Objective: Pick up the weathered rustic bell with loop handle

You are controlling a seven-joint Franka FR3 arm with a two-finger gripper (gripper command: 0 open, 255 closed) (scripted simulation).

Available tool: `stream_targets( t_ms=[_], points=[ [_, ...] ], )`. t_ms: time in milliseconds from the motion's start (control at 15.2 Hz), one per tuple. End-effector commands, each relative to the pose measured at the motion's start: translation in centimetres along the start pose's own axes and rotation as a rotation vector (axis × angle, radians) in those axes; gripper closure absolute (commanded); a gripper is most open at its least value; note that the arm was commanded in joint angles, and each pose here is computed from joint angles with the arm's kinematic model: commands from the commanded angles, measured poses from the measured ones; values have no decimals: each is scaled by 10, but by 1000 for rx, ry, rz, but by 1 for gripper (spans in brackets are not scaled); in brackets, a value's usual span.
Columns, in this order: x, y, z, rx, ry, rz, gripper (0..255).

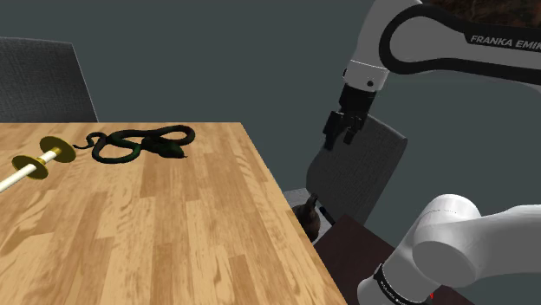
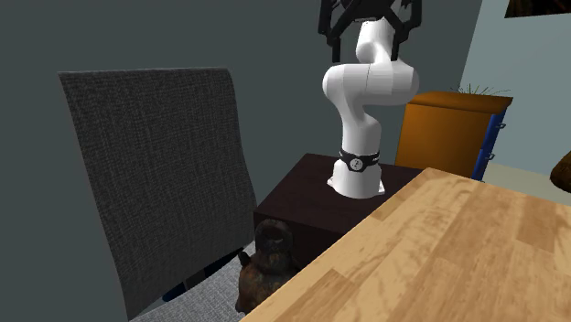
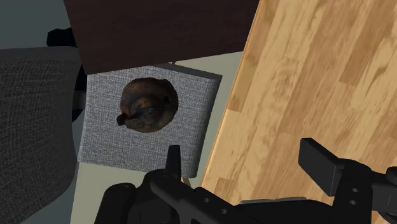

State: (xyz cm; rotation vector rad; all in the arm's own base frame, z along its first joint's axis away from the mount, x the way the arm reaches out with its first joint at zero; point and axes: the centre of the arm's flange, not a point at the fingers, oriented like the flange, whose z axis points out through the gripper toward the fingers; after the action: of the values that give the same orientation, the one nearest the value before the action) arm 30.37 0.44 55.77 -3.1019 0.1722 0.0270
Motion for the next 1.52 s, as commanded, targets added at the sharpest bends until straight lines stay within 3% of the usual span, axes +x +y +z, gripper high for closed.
stream_targets(
  t_ms=[0, 726, 1452],
  points=[
    [0, 0, 0, 0, 0, 0, 0],
    [69, 58, 124, 11, -99, 229, 0],
    [110, 127, 254, 23, -197, 457, 0]
  ],
)
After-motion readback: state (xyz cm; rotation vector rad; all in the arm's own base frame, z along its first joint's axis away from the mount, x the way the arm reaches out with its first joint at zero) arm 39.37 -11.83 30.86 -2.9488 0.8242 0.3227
